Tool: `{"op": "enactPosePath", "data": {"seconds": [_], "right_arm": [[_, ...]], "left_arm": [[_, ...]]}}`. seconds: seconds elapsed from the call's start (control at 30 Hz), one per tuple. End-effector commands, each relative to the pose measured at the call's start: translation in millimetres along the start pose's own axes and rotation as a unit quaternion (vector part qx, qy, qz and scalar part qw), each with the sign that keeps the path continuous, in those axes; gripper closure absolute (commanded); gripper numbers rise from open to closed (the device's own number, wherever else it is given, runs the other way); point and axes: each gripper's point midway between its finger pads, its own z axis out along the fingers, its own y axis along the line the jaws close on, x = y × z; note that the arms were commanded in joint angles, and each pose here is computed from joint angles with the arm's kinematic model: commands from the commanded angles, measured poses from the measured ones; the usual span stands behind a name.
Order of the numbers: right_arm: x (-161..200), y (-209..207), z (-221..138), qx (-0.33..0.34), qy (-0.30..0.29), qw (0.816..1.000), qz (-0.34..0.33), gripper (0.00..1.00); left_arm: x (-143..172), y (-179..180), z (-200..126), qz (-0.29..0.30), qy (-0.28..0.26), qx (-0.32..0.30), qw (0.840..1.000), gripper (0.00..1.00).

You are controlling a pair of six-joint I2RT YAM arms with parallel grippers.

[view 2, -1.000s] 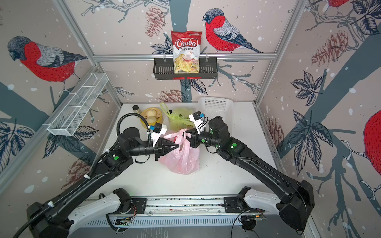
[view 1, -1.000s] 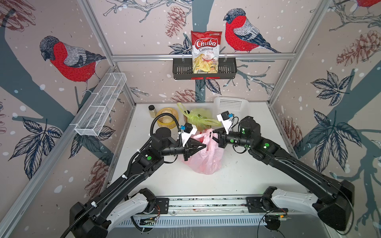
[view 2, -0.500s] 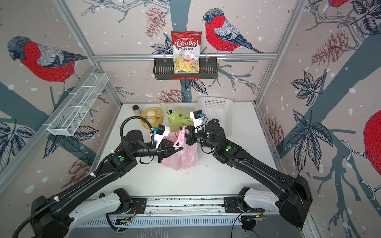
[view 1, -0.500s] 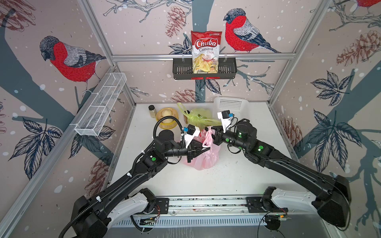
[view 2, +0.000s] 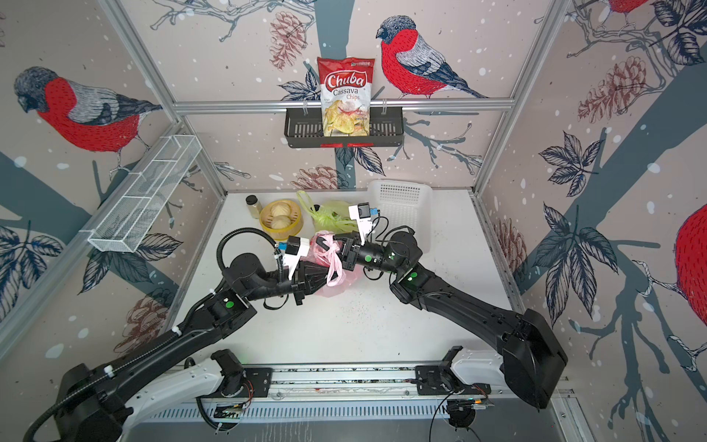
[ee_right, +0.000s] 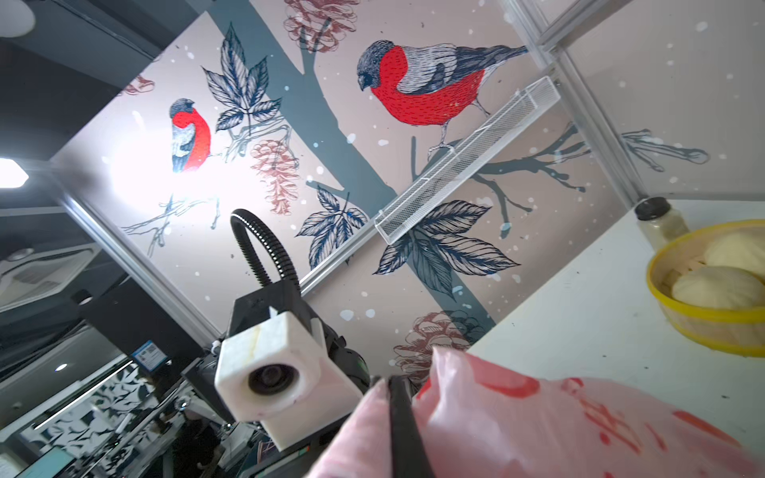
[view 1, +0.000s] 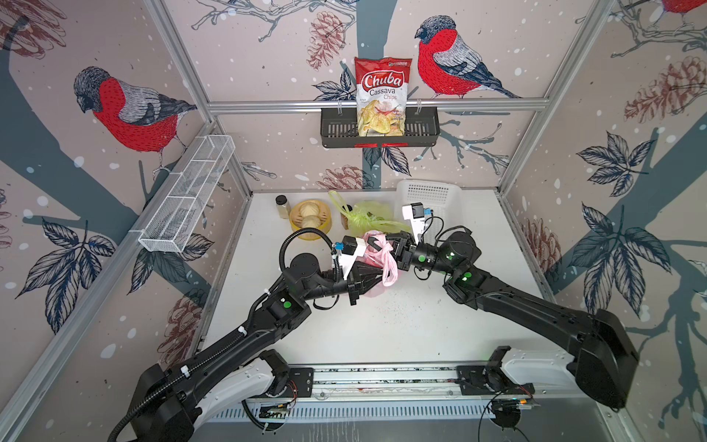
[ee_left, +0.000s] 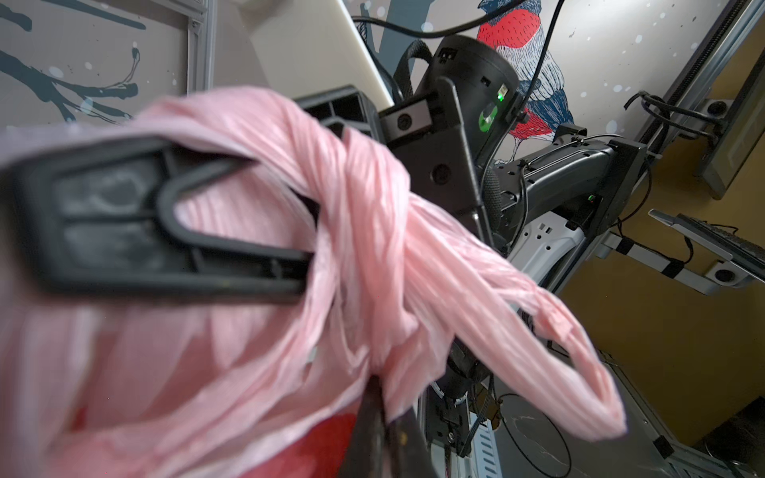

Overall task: Place the peach into a plastic bag & tie a knot
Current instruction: Cross the plastic bag at the center of the board.

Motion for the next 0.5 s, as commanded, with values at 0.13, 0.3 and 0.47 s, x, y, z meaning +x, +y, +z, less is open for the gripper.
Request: {"op": "enactPosePath", "data": {"seconds": [0.13,0.3,0.47], "right_arm": [[-10,25,-4,-0.073,0.004,0.997,-0.004,1.00],[-14,20,-5,-0.073,0.005,0.997,-0.008,1.00],[-19,15,-5,-0.071,0.004,0.997,-0.011,1.00]], "left_arm": [[-16,3,-12,0.010,-0.035,-0.040,0.999,0.60],[-8,1,-18,-0.002,-0.019,-0.045,0.999,0.44],[-15,-8,-33,-0.005,-0.022,-0.058,0.998,0.44]]}}
